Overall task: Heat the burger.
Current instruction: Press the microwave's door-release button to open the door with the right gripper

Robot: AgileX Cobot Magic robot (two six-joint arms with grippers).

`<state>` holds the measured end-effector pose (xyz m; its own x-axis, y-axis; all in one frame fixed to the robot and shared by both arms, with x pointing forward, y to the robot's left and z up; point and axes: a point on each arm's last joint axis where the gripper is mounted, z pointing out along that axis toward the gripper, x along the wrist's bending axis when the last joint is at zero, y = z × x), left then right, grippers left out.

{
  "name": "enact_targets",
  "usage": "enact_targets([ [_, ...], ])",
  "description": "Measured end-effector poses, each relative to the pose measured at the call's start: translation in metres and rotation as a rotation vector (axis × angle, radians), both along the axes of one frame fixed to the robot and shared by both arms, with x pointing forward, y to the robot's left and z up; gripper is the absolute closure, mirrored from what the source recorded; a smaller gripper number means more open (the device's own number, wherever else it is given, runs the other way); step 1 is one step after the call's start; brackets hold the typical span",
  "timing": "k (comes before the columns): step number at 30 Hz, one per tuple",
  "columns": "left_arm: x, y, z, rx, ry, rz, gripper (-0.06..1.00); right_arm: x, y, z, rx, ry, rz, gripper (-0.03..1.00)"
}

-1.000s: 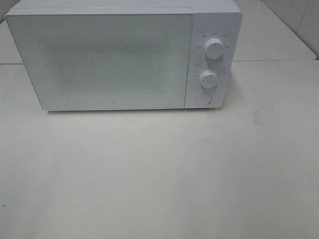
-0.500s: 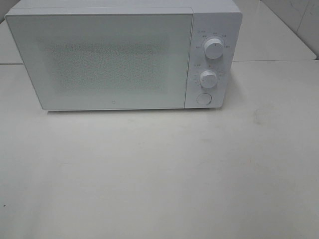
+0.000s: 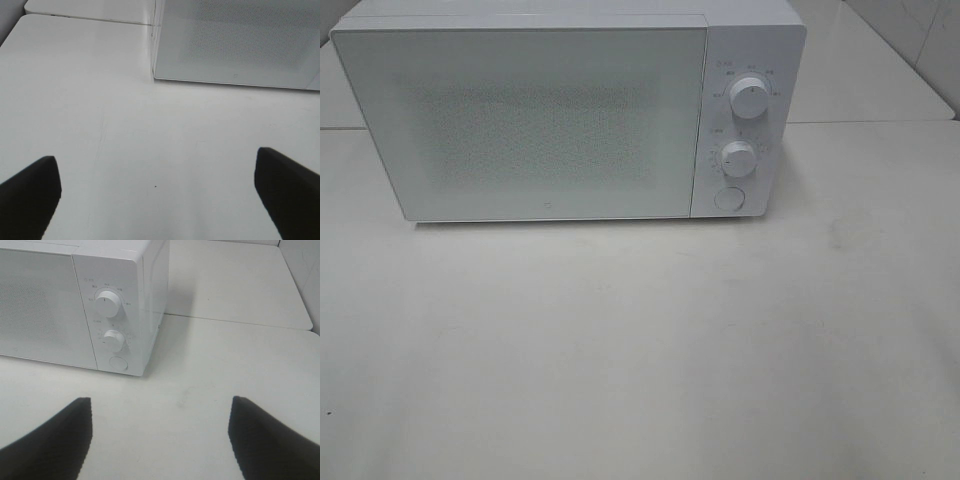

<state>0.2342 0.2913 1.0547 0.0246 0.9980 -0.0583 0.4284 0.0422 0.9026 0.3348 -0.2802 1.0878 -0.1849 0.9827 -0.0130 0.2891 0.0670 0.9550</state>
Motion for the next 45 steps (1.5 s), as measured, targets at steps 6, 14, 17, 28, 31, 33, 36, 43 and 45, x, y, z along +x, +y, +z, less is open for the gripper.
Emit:
enact_targets([
  [6,0.000,0.000,0.000,0.000,0.000,0.000,-0.03,0.026,0.008,-0.005,-0.005,0.015,0.017,0.22],
  [14,0.000,0.000,0.000,0.000,0.000,0.000,-0.03,0.068,0.022,-0.018,0.000,0.013,0.048,0.22],
  [17,0.000,0.000,0.000,0.000,0.000,0.000,-0.03,0.079,0.025,-0.022,0.006,-0.003,0.059,0.22],
  [28,0.000,0.000,0.000,0.000,0.000,0.000,-0.03,0.115,0.038,-0.041,0.032,-0.055,0.095,0.22],
  [31,0.000,0.000,0.000,0.000,0.000,0.000,-0.03,0.123,0.042,-0.053,0.047,-0.081,0.110,0.22],
  [33,0.000,0.000,0.000,0.000,0.000,0.000,-0.03,0.128,0.044,-0.062,0.062,-0.105,0.120,0.22],
  [36,0.000,0.000,0.000,0.000,0.000,0.000,-0.03,0.132,0.045,-0.075,0.095,-0.135,0.118,0.22],
  [43,0.000,0.000,0.000,0.000,0.000,0.000,-0.03,0.138,0.045,-0.107,0.080,-0.178,0.037,0.22],
  [45,0.000,0.000,0.000,0.000,0.000,0.000,-0.03,0.138,0.047,-0.110,0.068,-0.182,0.027,0.22],
])
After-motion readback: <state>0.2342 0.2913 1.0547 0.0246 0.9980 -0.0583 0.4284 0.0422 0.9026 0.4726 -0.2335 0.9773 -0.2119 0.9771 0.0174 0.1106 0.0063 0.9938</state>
